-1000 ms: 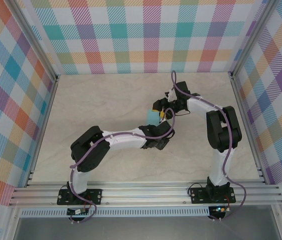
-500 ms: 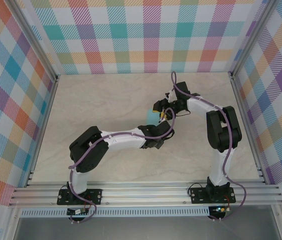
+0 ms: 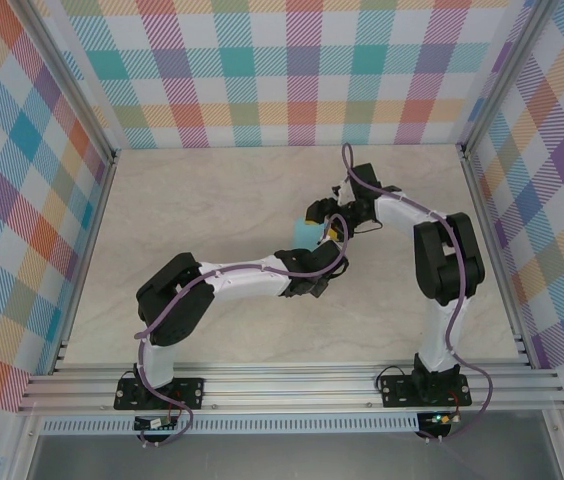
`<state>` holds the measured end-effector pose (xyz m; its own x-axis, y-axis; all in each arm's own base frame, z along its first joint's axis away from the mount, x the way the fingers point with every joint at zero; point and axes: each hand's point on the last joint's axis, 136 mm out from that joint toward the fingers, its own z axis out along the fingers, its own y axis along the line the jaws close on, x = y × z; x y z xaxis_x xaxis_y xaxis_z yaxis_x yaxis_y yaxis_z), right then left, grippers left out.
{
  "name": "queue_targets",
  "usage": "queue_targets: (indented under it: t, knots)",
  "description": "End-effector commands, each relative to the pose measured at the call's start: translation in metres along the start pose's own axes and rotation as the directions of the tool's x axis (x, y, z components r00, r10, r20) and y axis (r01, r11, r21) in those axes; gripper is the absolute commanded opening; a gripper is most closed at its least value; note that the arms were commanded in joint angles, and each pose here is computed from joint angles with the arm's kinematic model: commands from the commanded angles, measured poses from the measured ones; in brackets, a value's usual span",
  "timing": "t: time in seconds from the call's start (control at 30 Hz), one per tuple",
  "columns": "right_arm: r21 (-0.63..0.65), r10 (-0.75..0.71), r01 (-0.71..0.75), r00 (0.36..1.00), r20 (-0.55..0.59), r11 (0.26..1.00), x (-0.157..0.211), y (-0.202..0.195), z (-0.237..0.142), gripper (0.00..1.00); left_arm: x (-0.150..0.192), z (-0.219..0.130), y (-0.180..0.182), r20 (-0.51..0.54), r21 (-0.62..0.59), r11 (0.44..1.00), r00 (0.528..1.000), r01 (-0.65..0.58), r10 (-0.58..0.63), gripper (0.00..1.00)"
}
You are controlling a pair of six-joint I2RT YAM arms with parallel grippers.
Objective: Fold a paper plane with a square sheet of paper (fold left side to right side)
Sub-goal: Fold the triangle a second time at the center of the table.
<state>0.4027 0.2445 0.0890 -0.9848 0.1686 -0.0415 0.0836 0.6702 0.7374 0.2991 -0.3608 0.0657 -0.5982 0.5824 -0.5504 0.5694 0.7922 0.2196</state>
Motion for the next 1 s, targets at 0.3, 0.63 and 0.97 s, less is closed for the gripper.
queue_targets:
  t: [0.3,0.63,0.97]
  knots:
    - [-0.023,-0.063,0.067,0.983,0.170,0.997,0.006,0.009,-0.082,0.79,-0.008,-0.016,0.013,-0.025,0.237,0.954,0.983,0.184,-0.183,0.11]
    - [-0.046,-0.028,0.033,0.993,0.113,0.998,0.065,-0.028,-0.055,0.30,-0.012,-0.005,0.031,-0.080,0.415,0.856,0.949,0.309,-0.304,0.10]
    - [0.049,0.006,-0.007,1.000,0.021,0.999,0.089,-0.053,0.004,0.13,-0.007,0.011,0.051,-0.104,0.401,0.852,0.941,0.337,-0.323,0.10]
